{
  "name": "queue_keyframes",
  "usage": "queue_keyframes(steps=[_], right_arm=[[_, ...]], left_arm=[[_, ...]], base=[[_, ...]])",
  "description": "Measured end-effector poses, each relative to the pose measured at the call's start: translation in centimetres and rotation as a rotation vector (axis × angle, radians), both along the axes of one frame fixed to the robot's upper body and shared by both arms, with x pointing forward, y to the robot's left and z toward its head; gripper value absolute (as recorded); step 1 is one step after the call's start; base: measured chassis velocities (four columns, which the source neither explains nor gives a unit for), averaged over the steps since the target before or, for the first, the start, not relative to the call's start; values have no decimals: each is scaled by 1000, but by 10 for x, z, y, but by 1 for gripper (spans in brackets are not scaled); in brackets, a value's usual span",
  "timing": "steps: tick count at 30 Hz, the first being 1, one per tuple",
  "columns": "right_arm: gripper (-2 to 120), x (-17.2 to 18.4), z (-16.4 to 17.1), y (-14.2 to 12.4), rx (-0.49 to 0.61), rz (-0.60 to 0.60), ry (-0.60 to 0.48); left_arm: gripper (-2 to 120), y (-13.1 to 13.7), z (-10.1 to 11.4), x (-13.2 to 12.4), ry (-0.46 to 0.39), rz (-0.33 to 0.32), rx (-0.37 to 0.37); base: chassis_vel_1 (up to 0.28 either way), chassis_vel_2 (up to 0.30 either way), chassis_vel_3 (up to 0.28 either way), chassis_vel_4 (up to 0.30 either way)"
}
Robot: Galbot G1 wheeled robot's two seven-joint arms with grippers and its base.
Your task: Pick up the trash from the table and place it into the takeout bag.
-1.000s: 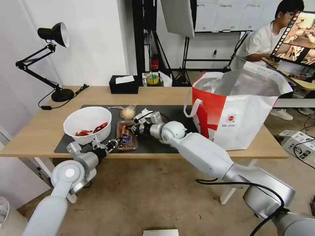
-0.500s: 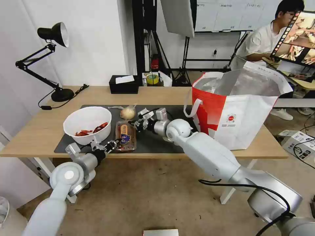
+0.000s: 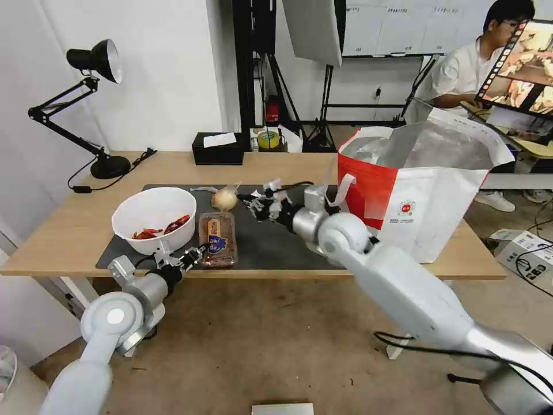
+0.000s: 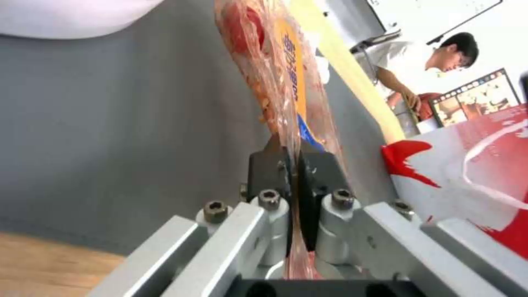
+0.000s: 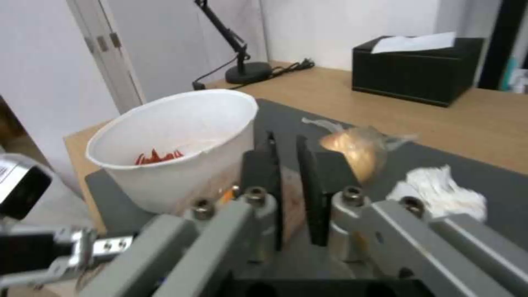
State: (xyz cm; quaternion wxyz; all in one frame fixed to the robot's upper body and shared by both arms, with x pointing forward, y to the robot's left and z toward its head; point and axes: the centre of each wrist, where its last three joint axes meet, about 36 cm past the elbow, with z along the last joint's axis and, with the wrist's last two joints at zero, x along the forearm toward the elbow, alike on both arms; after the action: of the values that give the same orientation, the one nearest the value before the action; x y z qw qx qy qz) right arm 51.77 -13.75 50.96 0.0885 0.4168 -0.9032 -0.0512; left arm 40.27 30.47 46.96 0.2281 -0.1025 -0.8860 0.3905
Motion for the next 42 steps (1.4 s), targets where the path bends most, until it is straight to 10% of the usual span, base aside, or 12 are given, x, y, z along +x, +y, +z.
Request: queue_keyframes(steps=[23, 42], right_arm=[[96, -199, -53, -99, 45, -283, -80], [100, -269, -116, -118, 57, -457, -208]], left_arm=[[1, -25, 47, 0, -141, -76, -61], [1, -57, 90, 39, -257, -201, -98]], base=[[0, 0, 0, 0], [0, 0, 0, 0]])
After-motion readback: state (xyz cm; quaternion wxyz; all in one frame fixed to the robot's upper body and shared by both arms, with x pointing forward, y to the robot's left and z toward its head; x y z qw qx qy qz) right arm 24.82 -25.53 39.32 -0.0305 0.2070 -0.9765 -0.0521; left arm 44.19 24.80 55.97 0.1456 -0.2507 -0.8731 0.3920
